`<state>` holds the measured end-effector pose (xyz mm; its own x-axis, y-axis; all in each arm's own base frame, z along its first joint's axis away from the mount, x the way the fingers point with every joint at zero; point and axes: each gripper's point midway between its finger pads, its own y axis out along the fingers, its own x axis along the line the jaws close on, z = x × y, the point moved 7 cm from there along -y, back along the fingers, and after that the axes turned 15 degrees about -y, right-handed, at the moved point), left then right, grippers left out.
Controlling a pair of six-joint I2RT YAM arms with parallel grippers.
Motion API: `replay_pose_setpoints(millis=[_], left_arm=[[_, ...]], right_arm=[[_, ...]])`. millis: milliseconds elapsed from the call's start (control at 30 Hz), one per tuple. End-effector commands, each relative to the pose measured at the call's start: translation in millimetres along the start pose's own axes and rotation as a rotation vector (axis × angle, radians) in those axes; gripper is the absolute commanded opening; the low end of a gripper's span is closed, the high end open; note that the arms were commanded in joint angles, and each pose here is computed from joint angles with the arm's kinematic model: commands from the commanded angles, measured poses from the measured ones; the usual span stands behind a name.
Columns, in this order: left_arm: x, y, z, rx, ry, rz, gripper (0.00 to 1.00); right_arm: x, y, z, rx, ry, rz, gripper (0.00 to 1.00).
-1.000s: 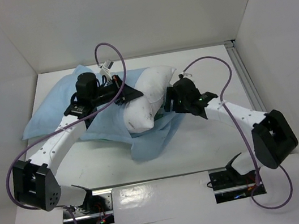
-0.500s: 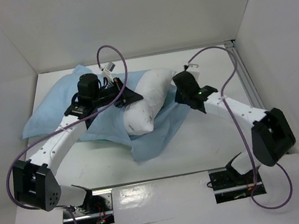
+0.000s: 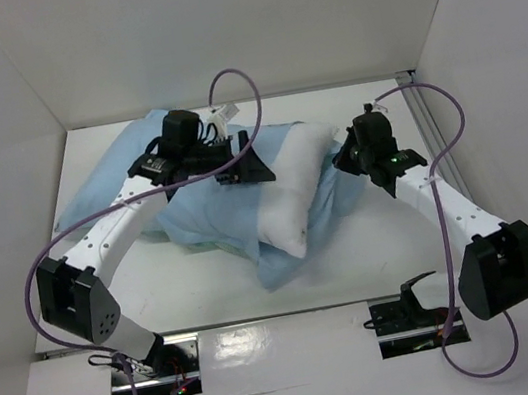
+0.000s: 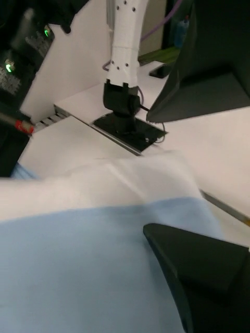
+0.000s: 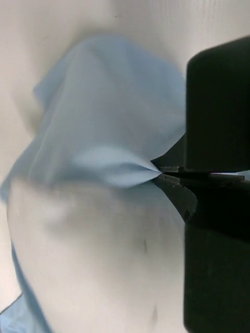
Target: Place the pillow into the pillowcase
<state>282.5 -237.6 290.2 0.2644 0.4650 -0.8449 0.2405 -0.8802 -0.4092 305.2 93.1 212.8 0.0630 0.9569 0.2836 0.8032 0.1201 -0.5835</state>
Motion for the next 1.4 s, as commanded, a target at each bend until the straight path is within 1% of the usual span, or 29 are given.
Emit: replay_pose_setpoints(millis=[0, 33, 67, 100, 133, 200, 233, 300, 333, 367, 467, 500, 567, 667, 733, 800, 867, 933, 967, 1000, 1033, 1067, 1133, 1167, 1233, 1267, 1333, 1367], left_arm=[[-46, -11, -6, -0.046, 0.201, -0.045, 0.94], [-68, -16, -15, -0.085, 0.263, -0.033, 0.94], [-81, -12, -13, -0.081, 0.296, -0.019, 0.94], [-85, -4, -16, -0.081, 0.312, -0.026, 0.94], [-99, -6, -26, -0.137, 0.367, -0.030, 0.93], [-110, 8, -25, -0.146, 0.405, -0.047, 0.91], [-108, 20, -34, -0.183, 0.420, -0.083, 0.91], [-114, 41, -36, -0.217, 0.471, -0.096, 0.91], [-110, 60, -39, -0.237, 0.483, -0.135, 0.91], [-111, 70, -43, -0.255, 0.505, -0.139, 0.91], [-106, 93, -57, -0.296, 0.517, -0.171, 0.91], [-93, 111, -61, -0.288, 0.509, -0.196, 0.91], [-87, 123, -67, -0.298, 0.535, -0.206, 0.91], [-72, 144, -70, -0.292, 0.567, -0.247, 0.94], [-65, 151, -74, -0.306, 0.600, -0.267, 0.94], [-52, 160, -74, -0.288, 0.614, -0.296, 0.95], [-43, 168, -72, -0.270, 0.618, -0.310, 0.94], [-36, 176, -66, -0.206, 0.638, -0.283, 0.77], [-30, 179, -60, -0.160, 0.627, -0.286, 0.59], [-29, 179, -56, -0.136, 0.623, -0.279, 0.24], [-25, 176, -57, -0.120, 0.592, -0.278, 0.00], [-13, 172, -60, -0.100, 0.570, -0.290, 0.00], [-4, 159, -59, -0.071, 0.536, -0.285, 0.00], [4, 147, -54, -0.034, 0.521, -0.280, 0.00], [15, 138, -45, 0.061, 0.512, -0.260, 0.00], [22, 130, -31, 0.166, 0.495, -0.246, 0.00], [30, 120, -22, 0.227, 0.461, -0.267, 0.00], [39, 117, -11, 0.269, 0.433, -0.279, 0.00]], right_arm=[[2, -6, -28, -0.122, 0.000, -0.024, 0.00], [3, -6, -28, -0.119, 0.000, -0.032, 0.00], [4, -9, -29, -0.127, 0.000, -0.036, 0.00], [5, -9, -29, -0.123, 0.000, -0.047, 0.00], [6, -10, -28, -0.118, -0.001, -0.058, 0.00], [8, -14, -28, -0.136, 0.011, -0.082, 0.00], [10, -14, -29, -0.141, 0.022, -0.095, 0.00], [9, -16, -24, -0.151, 0.035, -0.114, 0.00], [9, -19, -21, -0.154, 0.047, -0.126, 0.00], [12, -23, -25, -0.171, 0.055, -0.145, 0.00], [11, -23, -18, -0.163, 0.063, -0.157, 0.00], [10, -24, -14, -0.156, 0.072, -0.156, 0.00], [10, -25, -12, -0.152, 0.071, -0.164, 0.00], [8, -29, -5, -0.135, 0.070, -0.166, 0.00], [7, -32, -5, -0.138, 0.071, -0.158, 0.00], [6, -34, -4, -0.138, 0.060, -0.156, 0.00], [5, -36, -4, -0.140, 0.061, -0.147, 0.00], [3, -37, -1, -0.132, 0.061, -0.143, 0.00], [3, -37, -1, -0.132, 0.061, -0.143, 0.00], [2, -37, -1, -0.136, 0.062, -0.134, 0.00], [0, -36, -3, -0.139, 0.080, -0.126, 0.00], [-4, -33, 0, -0.122, 0.084, -0.110, 0.00], [-8, -30, -1, -0.116, 0.102, -0.095, 0.00], [-10, -29, -9, -0.131, 0.112, -0.084, 0.00], [-14, -25, -18, -0.138, 0.123, -0.068, 0.00], [-16, -21, -30, -0.160, 0.124, -0.067, 0.00], [-13, -15, -41, -0.164, 0.126, -0.089, 0.00], [-16, -12, -46, -0.169, 0.123, -0.076, 0.00]])
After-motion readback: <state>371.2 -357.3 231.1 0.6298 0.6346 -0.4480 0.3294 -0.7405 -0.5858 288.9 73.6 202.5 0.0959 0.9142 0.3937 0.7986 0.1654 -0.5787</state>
